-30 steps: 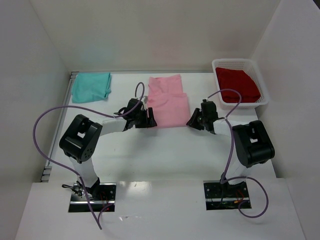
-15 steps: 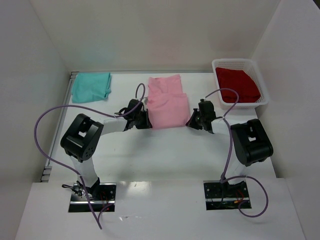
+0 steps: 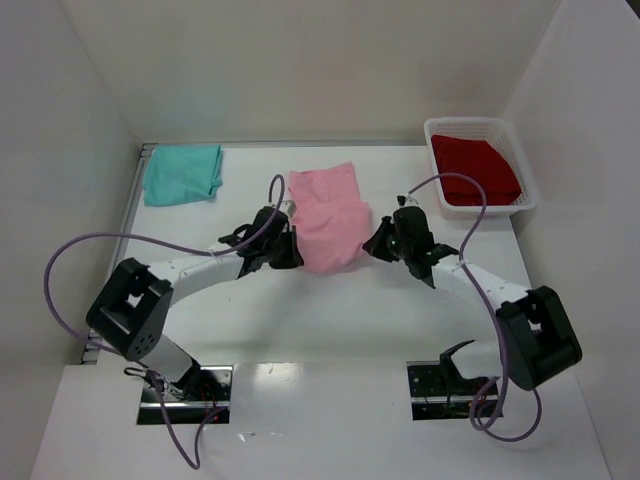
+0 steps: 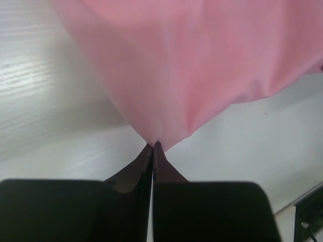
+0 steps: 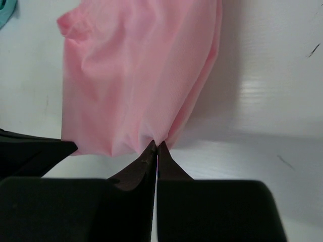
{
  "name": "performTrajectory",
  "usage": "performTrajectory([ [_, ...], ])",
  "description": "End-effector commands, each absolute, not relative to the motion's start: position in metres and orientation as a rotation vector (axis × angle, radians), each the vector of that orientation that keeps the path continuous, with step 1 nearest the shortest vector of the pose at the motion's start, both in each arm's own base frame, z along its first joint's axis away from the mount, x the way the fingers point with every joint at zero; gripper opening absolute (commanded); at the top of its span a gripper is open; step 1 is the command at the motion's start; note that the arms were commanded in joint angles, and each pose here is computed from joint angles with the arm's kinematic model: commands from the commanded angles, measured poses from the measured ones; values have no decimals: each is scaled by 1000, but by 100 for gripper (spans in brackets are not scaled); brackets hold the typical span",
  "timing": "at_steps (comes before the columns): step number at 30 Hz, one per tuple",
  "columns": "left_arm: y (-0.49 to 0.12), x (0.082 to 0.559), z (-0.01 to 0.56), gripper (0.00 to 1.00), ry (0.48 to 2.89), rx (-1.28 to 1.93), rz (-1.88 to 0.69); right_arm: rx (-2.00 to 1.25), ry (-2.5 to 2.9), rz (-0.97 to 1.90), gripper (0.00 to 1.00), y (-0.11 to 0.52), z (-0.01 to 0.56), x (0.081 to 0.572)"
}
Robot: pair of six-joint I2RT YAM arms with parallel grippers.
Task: Fold and stack the t-shirts
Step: Grab one side of the 2/3 rectangular tshirt with both arms, then fold the long partially folded tshirt into a neat square
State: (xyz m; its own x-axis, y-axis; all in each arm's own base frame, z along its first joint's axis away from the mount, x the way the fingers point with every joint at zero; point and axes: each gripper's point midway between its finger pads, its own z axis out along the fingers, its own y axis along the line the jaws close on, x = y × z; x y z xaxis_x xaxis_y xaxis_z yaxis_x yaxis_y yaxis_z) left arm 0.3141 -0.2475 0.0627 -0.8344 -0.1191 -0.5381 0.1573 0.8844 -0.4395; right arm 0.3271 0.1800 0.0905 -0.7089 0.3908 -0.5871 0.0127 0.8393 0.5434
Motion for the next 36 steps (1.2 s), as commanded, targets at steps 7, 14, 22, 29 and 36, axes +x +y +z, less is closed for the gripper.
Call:
performTrajectory([
  [7,-232,266,133,0,2399,-71,-611,345,2209,716,0,180,135,287],
  [14,-201,287,195,0,2222,-147,-498,332,2083,691,0,181,196,316],
  [22,-191,348,189,0,2216,-216,-468,317,2097,681,0,206,189,388],
  [29,-183,421,194,0,2205,-223,-550,315,2074,672,0,213,197,456],
  [36,-186,471,162,0,2265,-209,-601,303,2136,655,2,220,162,491],
])
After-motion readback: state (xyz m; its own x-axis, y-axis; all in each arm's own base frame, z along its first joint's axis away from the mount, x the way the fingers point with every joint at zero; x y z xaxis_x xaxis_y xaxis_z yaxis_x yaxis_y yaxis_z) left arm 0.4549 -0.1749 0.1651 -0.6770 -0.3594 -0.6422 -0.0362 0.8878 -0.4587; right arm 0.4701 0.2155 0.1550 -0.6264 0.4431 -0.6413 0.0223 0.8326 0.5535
